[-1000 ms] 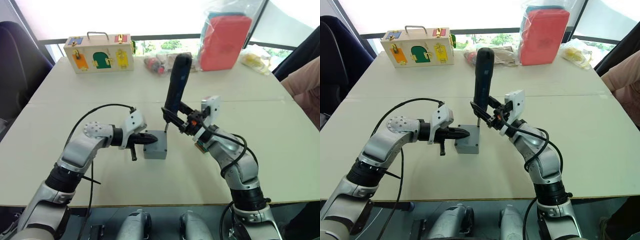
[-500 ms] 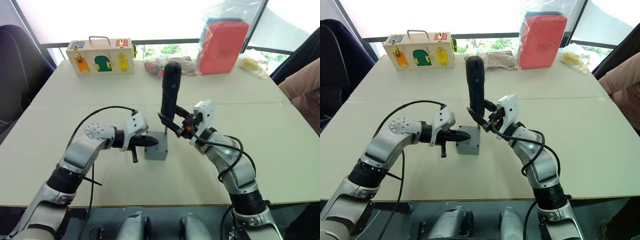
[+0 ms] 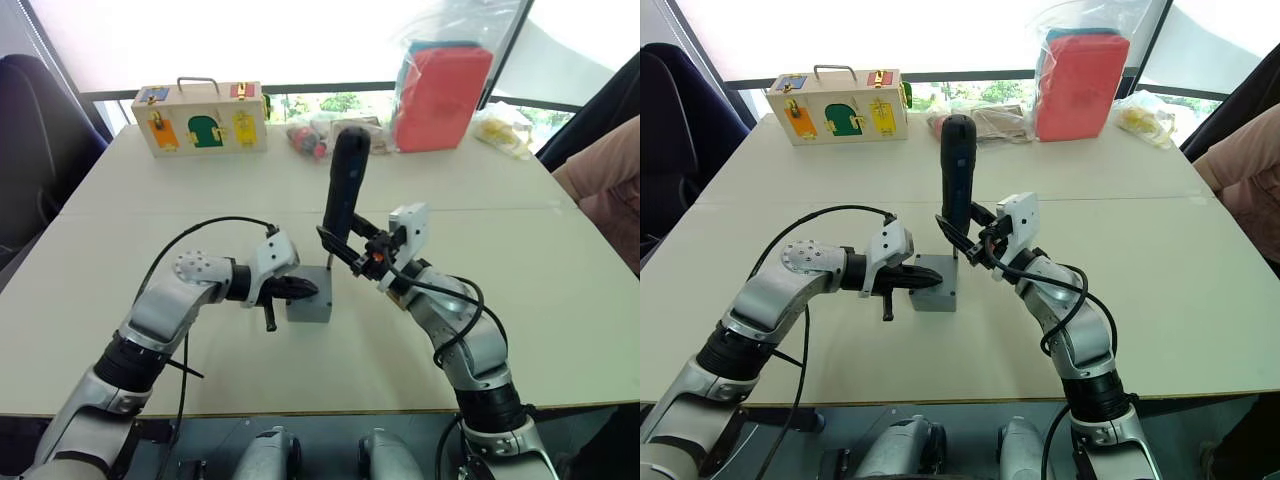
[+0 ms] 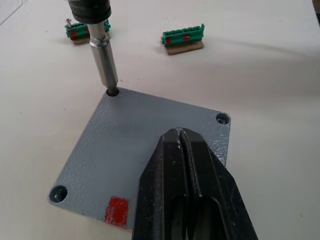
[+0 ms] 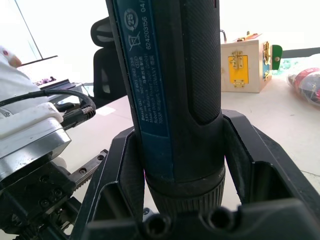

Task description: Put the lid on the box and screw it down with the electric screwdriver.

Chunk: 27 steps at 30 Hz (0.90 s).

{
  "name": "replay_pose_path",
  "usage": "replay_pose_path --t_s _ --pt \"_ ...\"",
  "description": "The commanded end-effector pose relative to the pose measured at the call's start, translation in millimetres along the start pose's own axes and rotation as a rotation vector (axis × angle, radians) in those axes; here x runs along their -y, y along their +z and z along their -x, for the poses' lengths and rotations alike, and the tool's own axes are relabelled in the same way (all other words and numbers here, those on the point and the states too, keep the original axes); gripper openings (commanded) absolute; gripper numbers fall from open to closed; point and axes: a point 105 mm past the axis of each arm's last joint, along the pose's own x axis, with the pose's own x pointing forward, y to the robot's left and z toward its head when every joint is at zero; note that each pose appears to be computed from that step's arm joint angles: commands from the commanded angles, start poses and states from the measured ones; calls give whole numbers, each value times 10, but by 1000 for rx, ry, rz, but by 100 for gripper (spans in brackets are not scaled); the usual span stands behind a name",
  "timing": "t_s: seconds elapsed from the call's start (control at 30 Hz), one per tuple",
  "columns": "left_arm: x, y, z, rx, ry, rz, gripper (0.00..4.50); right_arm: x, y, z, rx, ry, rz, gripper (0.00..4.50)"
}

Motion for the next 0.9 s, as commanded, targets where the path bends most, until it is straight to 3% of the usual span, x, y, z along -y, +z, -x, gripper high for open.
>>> replay_pose_path --t_s 0.03,0.5,0.57,0.8,0.9 --pt "23 -7 13 -11 0 -10 0 -78 -528 83 -196 9 -86 183" --pt "-4 -27 22 -20 11 -7 0 -4 -352 48 -152 3 -46 183" --pt "-9 -32 14 -24 14 -9 0 51 -144 14 -101 0 -22 183" --pt "-59 -40 32 -27 19 -10 0 193 980 -53 144 29 39 183" --pt "-158 37 94 33 44 27 0 253 1302 -27 215 23 18 183"
